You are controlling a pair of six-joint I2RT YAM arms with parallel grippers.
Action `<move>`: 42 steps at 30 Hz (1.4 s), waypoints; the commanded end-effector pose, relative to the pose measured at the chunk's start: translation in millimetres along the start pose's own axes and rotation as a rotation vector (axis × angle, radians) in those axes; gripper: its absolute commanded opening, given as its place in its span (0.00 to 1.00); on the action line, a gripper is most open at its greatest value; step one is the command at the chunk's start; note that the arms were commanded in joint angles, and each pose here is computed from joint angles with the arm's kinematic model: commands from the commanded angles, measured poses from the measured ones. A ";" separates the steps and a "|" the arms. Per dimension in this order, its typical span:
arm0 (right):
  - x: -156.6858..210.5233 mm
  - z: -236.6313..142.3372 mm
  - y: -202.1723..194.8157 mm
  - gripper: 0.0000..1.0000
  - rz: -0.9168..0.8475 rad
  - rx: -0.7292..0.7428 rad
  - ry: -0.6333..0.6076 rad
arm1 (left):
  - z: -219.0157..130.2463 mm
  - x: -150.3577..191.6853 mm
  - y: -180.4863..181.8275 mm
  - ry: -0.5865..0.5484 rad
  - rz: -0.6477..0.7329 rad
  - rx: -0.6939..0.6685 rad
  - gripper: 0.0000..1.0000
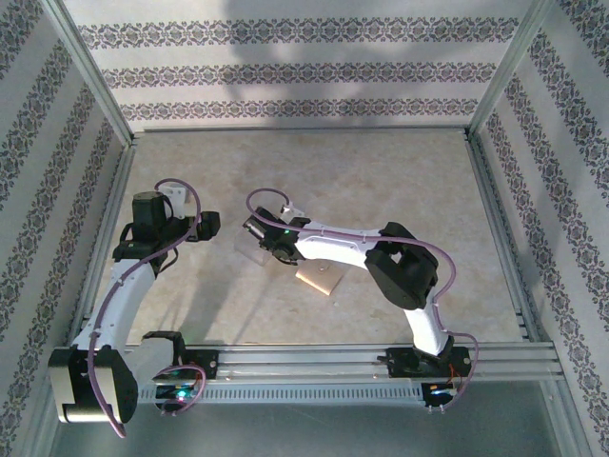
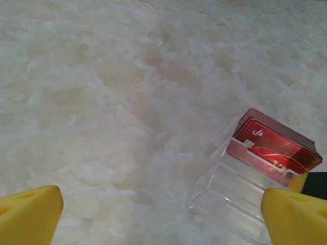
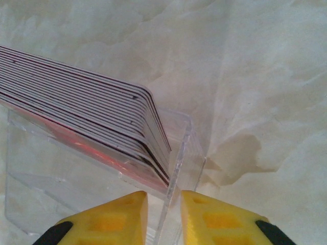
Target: Put the credit cards into the card holder
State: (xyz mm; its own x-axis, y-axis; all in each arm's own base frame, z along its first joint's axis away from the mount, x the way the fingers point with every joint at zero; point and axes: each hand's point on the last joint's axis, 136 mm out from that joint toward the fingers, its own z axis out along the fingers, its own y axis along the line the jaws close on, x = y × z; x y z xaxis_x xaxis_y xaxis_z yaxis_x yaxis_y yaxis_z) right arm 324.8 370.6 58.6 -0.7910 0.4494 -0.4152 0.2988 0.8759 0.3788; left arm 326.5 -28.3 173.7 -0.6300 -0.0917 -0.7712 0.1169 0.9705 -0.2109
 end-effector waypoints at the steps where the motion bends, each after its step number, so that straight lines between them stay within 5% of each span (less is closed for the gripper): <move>1: -1.8 6.1 -0.5 0.22 -0.007 0.020 -0.004 | -1.2 -4.4 -2.5 -0.015 0.002 -0.004 1.00; 14: -8.3 2.3 4.3 0.00 -0.027 0.021 -0.017 | 3.8 1.2 -5.5 -0.010 -0.012 0.022 1.00; 31: -53.9 -34.4 -1.0 0.00 -0.037 0.030 -0.073 | -0.5 -4.4 -4.3 -0.024 0.003 0.001 1.00; 42: -116.1 -48.2 -42.2 0.00 0.022 0.058 -0.137 | 0.0 -4.7 -6.1 -0.028 0.005 0.009 1.00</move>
State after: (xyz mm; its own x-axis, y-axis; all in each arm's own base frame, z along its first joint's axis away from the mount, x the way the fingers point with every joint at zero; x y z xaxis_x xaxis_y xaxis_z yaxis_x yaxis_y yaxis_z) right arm 368.5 293.6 109.2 -0.7476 0.4728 -0.4665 0.3494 0.8773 0.3292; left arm 326.9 -30.9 173.0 -0.6254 -0.0917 -0.7749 0.1199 0.9700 -0.2116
